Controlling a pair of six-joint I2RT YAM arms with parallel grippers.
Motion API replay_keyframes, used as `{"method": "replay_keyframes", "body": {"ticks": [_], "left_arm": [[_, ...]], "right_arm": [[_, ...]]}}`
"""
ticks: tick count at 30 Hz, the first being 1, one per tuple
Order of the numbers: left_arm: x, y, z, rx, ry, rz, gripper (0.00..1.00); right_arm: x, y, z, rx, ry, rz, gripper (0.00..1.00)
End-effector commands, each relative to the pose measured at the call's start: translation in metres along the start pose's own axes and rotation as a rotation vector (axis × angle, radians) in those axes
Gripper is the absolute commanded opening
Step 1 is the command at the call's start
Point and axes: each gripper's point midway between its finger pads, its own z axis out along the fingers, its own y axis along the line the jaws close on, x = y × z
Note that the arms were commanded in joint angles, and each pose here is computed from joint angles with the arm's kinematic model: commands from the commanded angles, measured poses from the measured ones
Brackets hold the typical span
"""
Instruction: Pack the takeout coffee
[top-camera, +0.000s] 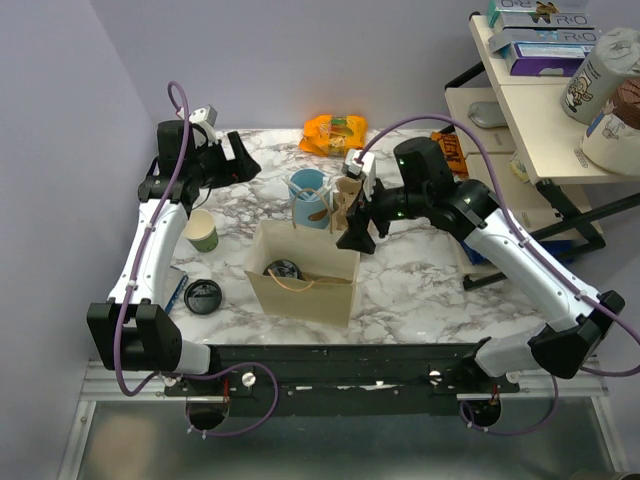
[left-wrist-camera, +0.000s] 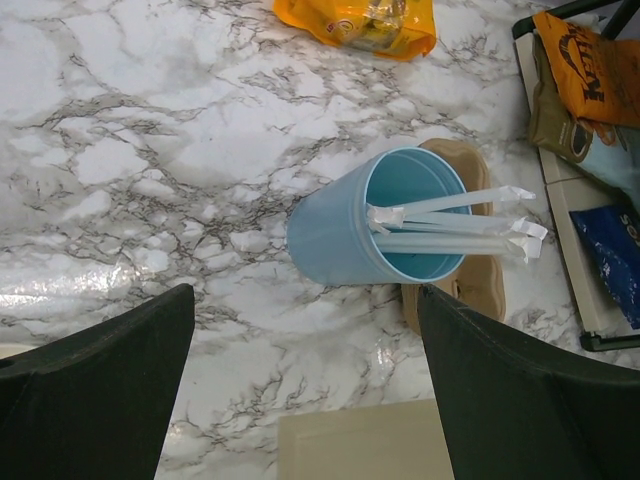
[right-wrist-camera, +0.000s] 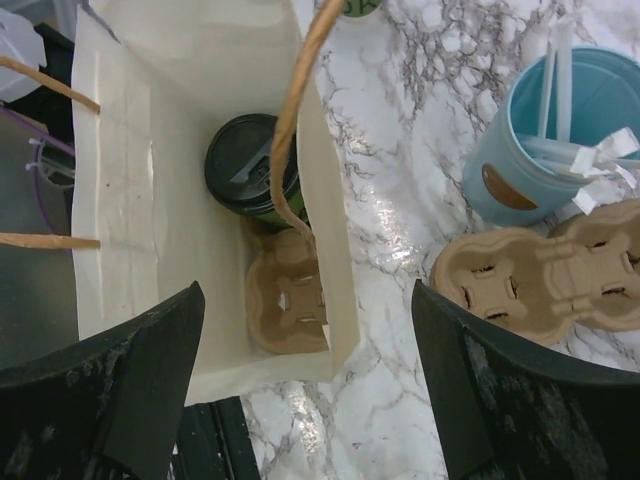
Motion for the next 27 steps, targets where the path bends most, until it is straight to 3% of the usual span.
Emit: {"method": "replay_keyframes", "body": {"ticks": [1, 11, 14, 18, 27], "left_arm": [[0.002, -0.012, -0.009, 0.039, -0.014, 0.013, 0.99], [0.011, -0.018, -0.008, 0.082, -0.011, 0.004, 0.99], [0.013, -0.016, -0.006, 0.077, -0.002, 0.001, 0.99], [0.014, -0.013, -0.005, 0.067, 0.000, 0.003, 0.99], [0.017, -0.012, -0.003, 0.065, 0.011, -0.005, 0.99]], "right_arm": [[0.012, -0.002, 0.010, 0.024, 0.060, -0.036, 0.91], [0.016, -0.001, 0.032, -0.002, 0.099, -0.120, 0.74], [0.019, -0.001, 0.035, -0.018, 0.112, -0.128, 0.67], [0.023, 0.003, 0.037, -0.049, 0.120, -0.138, 0.50], [0.014, 0.014, 0.030, -0.090, 0.086, -0.161, 0.31]]}}
